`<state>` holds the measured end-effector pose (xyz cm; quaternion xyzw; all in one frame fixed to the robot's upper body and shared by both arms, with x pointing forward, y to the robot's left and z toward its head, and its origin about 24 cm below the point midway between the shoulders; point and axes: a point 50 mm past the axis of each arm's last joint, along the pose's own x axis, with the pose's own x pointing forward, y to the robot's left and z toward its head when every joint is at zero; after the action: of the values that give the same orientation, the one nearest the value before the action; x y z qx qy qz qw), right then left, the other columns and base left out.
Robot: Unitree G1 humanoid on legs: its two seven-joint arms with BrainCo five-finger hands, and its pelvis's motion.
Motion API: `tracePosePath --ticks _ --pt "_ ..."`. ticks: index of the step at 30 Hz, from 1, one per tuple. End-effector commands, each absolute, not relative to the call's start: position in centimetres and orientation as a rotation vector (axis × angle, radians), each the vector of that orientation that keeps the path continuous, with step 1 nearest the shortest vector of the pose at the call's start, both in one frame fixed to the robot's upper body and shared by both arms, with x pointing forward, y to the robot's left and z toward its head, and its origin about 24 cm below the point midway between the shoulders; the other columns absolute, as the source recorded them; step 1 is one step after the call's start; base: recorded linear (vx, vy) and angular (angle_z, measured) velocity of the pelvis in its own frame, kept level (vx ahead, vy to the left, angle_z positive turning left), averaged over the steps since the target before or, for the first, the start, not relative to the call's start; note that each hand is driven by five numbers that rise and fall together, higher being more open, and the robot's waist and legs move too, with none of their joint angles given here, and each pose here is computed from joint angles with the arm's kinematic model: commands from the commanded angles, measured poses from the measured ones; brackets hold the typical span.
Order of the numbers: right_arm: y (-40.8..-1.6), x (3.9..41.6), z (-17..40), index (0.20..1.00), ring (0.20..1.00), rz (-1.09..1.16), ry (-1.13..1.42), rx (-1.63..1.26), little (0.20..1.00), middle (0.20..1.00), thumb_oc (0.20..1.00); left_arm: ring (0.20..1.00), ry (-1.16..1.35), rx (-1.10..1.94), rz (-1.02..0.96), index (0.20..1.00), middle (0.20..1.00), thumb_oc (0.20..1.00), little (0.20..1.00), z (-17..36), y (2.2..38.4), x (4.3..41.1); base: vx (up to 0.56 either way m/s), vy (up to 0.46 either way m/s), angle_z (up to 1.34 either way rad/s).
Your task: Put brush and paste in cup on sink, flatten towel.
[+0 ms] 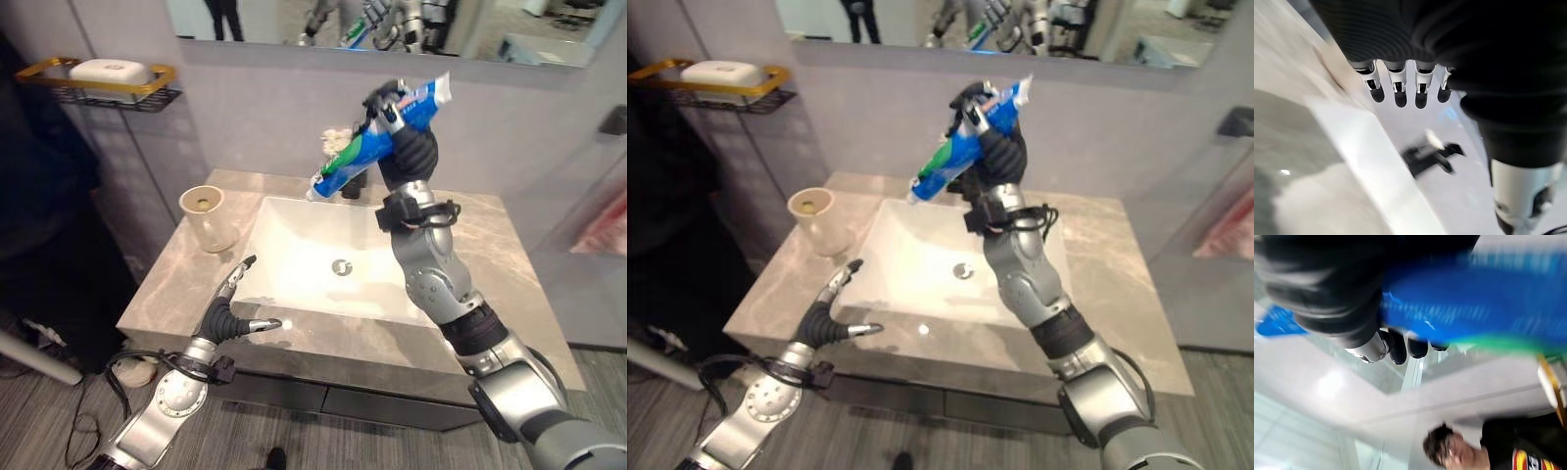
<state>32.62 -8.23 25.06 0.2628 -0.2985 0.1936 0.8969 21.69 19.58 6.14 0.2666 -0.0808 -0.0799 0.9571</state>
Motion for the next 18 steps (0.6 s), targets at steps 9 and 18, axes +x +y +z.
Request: tracePosePath --ticks 9,18 --pt "-7.1 31.6 34.8 0.200 0.200 0.373 -0.984 0.363 0.200 0.200 0.200 1.000 -0.119 0.633 -0.173 1.000 1.000 1.000 1.000 7.6 24.1 21.1 -0.01 0.009 0.39" --pt "-8.3 32.3 36.1 0.200 0.200 0.287 -1.014 0.215 0.200 0.200 0.200 1.000 0.028 0.499 -0.118 1.000 1.000 1.000 1.000 5.9 26.2 20.1 0.00 0.002 0.28"
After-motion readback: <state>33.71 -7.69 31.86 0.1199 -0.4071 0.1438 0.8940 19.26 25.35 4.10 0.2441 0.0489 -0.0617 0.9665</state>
